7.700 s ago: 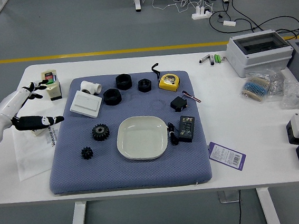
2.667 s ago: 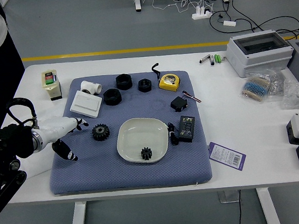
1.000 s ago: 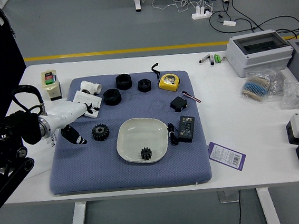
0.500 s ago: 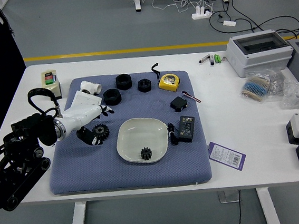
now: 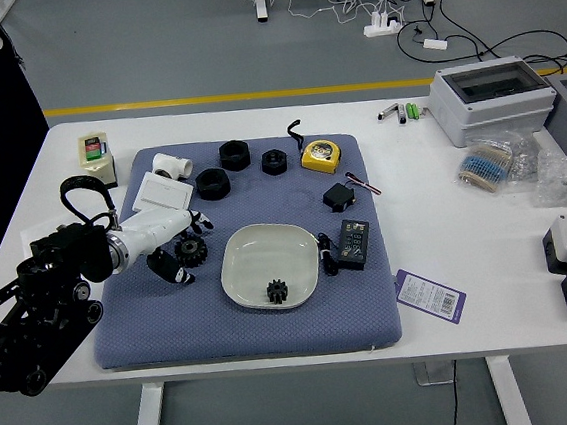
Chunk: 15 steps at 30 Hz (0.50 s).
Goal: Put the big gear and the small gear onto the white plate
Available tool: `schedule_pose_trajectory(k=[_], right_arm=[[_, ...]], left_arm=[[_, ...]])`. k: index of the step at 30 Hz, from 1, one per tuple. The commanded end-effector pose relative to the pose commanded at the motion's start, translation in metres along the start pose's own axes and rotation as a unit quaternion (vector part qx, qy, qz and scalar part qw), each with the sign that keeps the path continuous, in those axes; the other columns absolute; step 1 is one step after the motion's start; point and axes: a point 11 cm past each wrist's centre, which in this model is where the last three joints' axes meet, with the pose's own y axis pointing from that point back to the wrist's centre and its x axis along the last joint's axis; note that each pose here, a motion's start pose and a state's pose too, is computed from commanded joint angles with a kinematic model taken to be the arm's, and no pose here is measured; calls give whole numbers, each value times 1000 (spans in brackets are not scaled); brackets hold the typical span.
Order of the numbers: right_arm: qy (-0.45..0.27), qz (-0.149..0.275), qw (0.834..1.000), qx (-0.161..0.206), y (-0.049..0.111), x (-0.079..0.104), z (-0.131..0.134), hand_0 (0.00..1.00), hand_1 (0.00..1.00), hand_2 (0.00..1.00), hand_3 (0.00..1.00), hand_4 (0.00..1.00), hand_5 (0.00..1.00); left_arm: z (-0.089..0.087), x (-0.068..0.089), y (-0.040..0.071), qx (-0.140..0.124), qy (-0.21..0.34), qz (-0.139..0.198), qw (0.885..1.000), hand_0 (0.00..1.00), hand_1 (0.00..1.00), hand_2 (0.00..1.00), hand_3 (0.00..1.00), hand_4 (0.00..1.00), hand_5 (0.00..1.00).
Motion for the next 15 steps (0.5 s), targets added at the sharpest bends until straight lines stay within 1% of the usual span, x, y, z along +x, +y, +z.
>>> schedule_pose_trajectory(k=[2, 3, 9, 10, 15], right_arm=[[0, 0, 1000, 0, 0, 0, 1, 620, 640, 736, 544, 735, 699], [0, 0, 1000, 0, 0, 0, 1, 620, 640, 736, 544, 735, 699], [0, 0, 1000, -1, 0, 1, 1, 619, 639, 737, 544, 735, 699], [0, 0, 1000, 0, 0, 1, 1, 619, 640, 737, 544, 734, 698], [-1, 0, 1000, 0, 0, 0, 0, 619, 640, 737, 544, 734, 698]], left_arm=[[-2, -2, -1, 2, 5, 0, 1000, 568, 678, 763, 826, 887, 90], [-2, -2, -1, 3, 5, 0, 1000, 516, 654, 724, 789, 830, 100], [-4, 0, 0, 5, 13, 7, 1000, 516, 654, 724, 789, 830, 100], [-4, 1, 0, 5, 13, 8, 1000, 451, 556, 615, 648, 627, 74], [-5, 5, 1, 8, 13, 13, 1000, 451, 556, 615, 648, 627, 74]])
